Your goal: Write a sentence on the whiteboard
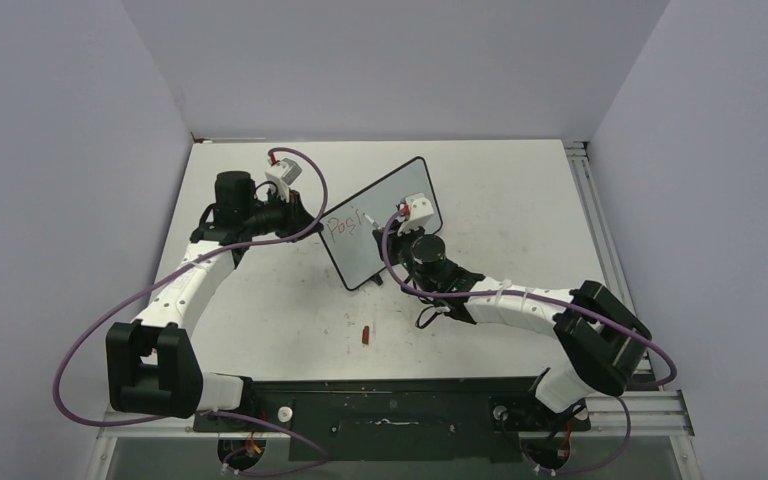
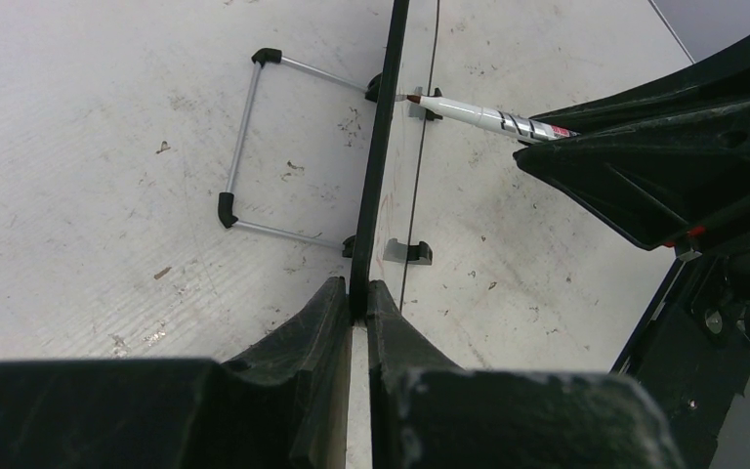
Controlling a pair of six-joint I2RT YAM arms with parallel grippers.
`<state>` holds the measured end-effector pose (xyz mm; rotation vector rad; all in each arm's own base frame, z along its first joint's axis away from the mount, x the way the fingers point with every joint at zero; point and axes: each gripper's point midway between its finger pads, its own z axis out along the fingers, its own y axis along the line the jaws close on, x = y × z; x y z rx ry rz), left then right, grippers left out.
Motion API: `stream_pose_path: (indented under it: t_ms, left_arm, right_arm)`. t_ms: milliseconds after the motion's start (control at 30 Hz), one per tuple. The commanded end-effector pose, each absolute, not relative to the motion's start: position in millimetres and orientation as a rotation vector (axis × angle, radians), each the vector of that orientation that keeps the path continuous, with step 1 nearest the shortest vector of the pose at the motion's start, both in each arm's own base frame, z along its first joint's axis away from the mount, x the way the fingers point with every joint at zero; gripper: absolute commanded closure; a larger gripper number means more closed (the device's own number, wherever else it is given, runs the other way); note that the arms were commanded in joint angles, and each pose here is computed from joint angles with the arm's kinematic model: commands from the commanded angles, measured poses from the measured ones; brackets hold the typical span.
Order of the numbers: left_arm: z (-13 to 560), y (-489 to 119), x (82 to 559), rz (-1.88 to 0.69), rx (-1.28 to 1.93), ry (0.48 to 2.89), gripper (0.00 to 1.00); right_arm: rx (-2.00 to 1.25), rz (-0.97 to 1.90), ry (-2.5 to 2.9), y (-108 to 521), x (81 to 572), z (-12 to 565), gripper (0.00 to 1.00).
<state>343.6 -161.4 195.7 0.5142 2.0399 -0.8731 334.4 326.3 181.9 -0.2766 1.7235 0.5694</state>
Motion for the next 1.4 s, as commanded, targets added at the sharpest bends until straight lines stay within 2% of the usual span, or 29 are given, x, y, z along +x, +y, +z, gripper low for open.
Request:
stream_pose_path:
  t_ms: [0,800,1367]
  left_arm:
    - [222,-161,350,-0.844,0.558,1.950,1.00]
    - [223,-161,349,-0.844,0.560,1.947,1.00]
    - [223,-161,350,-0.844,0.558,1.948,1.00]
  right_arm:
    - [-0.220,0.577,1.671,327,346,200,0.95]
    - [-0.180,0.597,1.627,316,344,218,0.95]
    - [-0.229,0.597,1.595,332,345,232,0.95]
